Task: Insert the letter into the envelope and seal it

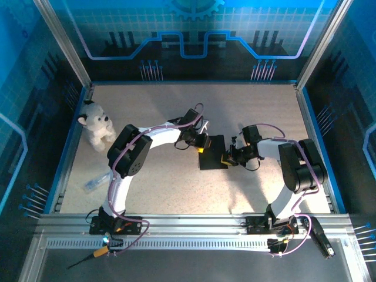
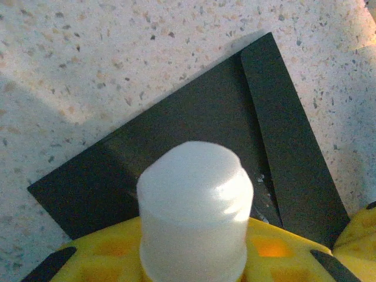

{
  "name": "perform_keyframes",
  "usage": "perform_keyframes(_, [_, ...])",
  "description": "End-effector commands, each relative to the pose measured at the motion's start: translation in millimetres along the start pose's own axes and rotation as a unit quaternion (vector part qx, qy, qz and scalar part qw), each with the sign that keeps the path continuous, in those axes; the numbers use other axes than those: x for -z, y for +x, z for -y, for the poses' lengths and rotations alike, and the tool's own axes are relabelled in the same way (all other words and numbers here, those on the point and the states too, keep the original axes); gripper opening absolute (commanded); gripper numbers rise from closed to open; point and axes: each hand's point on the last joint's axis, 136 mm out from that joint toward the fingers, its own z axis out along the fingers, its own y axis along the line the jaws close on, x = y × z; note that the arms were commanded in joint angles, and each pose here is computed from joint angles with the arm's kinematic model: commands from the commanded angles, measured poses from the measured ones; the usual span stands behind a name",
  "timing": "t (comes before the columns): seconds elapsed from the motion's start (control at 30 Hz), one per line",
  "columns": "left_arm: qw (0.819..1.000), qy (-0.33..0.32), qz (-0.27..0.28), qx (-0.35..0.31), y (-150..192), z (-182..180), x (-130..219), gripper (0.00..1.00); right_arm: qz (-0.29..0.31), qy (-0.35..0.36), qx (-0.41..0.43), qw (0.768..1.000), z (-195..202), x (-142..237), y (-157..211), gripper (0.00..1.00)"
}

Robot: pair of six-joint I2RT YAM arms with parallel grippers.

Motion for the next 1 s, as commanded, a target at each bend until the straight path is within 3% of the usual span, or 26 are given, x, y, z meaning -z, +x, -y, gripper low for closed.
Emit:
perform_keyframes(0.0, [1.0,-0.004,-0.001,-0.01,-8,-4,5,0.0,0.008,0.029,-0.026,0.999,18,-9,7,0.0])
perform_keyframes(0.37, [0.994,0.057,0.092,-0.032,-60,43,101,0.0,0.081,-0.004,0.01,0.997,-28,24,-11,0.01])
perform_keyframes(0.47, [0.989,0.089,0.116,-0.024,-65,54,133,0.0,0.109,-0.043,0.058,0.991,-60,46,-20,0.15])
perform_keyframes(0.53, [0.983,0.123,0.134,-0.019,-67,64,155,0.0,0.121,-0.081,0.107,0.984,-88,65,-24,0.4])
perform_keyframes(0.57, [0.978,0.147,0.147,-0.019,-69,72,170,0.0,0.12,-0.098,0.128,0.98,-101,76,-25,0.47])
perform_keyframes(0.7, [0.958,0.219,0.184,-0.024,-72,94,220,0.0,0.123,-0.192,0.21,0.951,-160,125,-26,0.59])
perform_keyframes(0.87, [0.936,0.274,0.221,-0.007,-73,113,259,0.0,0.116,-0.32,0.256,0.905,-221,163,-22,0.62])
perform_keyframes(0.97, [0.922,0.303,0.241,0.015,-76,121,275,0.0,0.108,-0.346,0.293,0.885,-248,168,-15,0.63])
